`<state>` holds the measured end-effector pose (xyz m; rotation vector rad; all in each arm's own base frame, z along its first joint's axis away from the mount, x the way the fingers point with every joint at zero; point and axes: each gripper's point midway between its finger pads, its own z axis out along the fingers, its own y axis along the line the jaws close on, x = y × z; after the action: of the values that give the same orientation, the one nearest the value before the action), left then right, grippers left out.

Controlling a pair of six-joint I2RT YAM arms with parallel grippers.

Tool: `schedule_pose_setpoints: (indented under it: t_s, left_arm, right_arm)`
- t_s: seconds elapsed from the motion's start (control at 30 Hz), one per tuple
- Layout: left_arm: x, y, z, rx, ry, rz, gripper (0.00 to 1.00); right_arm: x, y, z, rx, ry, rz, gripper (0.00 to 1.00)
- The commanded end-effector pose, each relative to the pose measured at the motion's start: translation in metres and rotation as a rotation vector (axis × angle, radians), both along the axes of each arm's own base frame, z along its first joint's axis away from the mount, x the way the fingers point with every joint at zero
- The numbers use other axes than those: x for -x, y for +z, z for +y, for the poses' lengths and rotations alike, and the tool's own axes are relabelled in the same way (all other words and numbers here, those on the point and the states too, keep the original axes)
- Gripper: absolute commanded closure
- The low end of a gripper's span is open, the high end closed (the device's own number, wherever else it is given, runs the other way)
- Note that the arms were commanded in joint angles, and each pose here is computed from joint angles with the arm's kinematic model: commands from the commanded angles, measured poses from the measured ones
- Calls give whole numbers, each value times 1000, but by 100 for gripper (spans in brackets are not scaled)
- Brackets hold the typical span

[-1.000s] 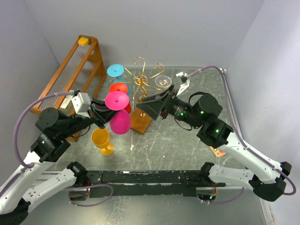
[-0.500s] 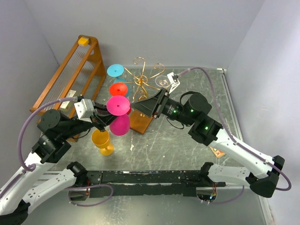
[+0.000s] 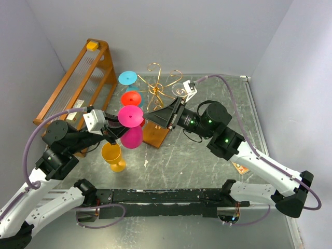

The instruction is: Place the wine glass upside down on the wine glass rack

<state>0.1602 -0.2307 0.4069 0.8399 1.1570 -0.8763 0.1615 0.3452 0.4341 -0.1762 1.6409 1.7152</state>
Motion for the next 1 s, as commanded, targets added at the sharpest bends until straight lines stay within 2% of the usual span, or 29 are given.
schedule_pose_setpoints:
  t_s: [0.0, 0.1, 0.23, 0.77, 0.87, 0.97]
  left_arm:
    - [5, -5, -8, -22, -53, -11, 93]
    - [0, -5, -5, -17, -22, 3, 93]
    - [-7, -3, 0, 2, 29, 14, 93]
    - [-2, -5, -7, -7, -21, 13, 93]
    - [-1, -6, -9, -12, -34, 10, 93]
    - [-1, -9, -11, -22, -45, 11, 93]
  right_arm:
    - [4, 2, 1, 15, 15, 9, 63]
    - [8, 9, -4, -26, 19, -9, 56]
    - [9, 11, -8, -56, 9, -15, 52]
    - [8, 4, 2, -38, 42, 31, 53]
    - [11, -4, 9, -17, 81, 78, 60]
    - [14, -11, 15, -8, 119, 132, 79]
